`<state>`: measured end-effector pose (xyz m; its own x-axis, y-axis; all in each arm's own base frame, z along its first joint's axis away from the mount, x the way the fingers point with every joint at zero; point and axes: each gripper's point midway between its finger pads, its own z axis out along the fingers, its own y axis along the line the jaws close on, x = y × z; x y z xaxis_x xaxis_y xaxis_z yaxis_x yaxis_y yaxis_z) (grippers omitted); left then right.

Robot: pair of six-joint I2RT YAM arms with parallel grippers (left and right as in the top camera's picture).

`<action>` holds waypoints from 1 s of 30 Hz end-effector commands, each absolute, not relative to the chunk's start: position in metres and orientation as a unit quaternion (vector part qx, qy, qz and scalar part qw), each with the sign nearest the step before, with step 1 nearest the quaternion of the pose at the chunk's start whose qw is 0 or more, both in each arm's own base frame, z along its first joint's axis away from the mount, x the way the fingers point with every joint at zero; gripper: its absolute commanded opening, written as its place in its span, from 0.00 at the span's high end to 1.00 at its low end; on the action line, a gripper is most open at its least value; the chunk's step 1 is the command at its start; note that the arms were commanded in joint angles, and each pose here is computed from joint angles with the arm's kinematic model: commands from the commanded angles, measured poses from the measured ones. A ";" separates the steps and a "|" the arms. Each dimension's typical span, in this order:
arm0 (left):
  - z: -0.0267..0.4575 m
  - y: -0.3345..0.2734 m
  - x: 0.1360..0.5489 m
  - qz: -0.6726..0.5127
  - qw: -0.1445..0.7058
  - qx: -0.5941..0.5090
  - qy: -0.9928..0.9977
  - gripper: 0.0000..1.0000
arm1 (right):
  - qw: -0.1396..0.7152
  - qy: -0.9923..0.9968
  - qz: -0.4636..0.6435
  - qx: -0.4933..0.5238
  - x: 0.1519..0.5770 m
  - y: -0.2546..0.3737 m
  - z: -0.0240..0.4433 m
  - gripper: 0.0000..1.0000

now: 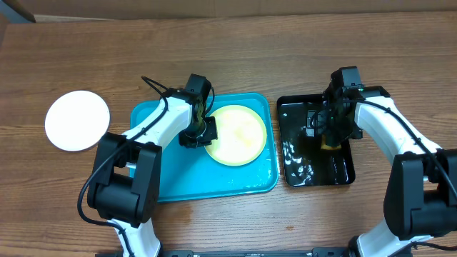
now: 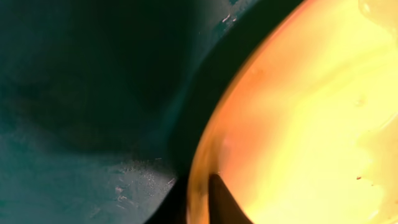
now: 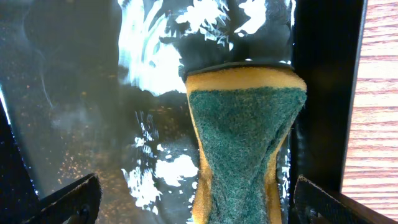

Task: Clean dirty plates on tray and stack at the side
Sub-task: 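Return the sponge to the black tray and release it with the right gripper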

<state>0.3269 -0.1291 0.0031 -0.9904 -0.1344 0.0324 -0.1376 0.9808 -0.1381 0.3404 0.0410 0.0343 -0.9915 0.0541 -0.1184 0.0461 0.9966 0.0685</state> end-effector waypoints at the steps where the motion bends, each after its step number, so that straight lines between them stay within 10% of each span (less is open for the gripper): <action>1: -0.015 -0.123 0.313 0.046 0.036 0.061 -0.996 0.96 | 0.071 0.996 0.042 0.024 0.341 0.044 0.041 0.00; 23: -0.013 -0.115 0.312 0.038 0.042 0.067 -0.996 0.96 | 0.101 0.993 0.059 0.035 0.367 0.041 0.112 0.00; 24: -0.013 -0.115 0.312 0.038 0.042 0.067 -0.996 0.96 | 0.102 0.993 0.040 0.039 0.367 0.033 0.110 0.06; 28: -0.013 -0.115 0.312 0.038 0.042 0.067 -0.996 0.96 | 0.099 0.992 -0.019 0.074 0.370 0.003 0.101 0.86; 30: -0.013 -0.115 0.312 0.038 0.042 0.067 -0.996 0.96 | 0.092 0.992 -0.020 0.082 0.372 -0.003 0.094 0.96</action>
<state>0.3257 -0.1296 0.0050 -0.9901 -0.1345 0.0409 -0.1391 0.9794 -0.1461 0.3649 0.0211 0.0997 -0.9786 0.1079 -0.1754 0.1009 0.9937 0.0483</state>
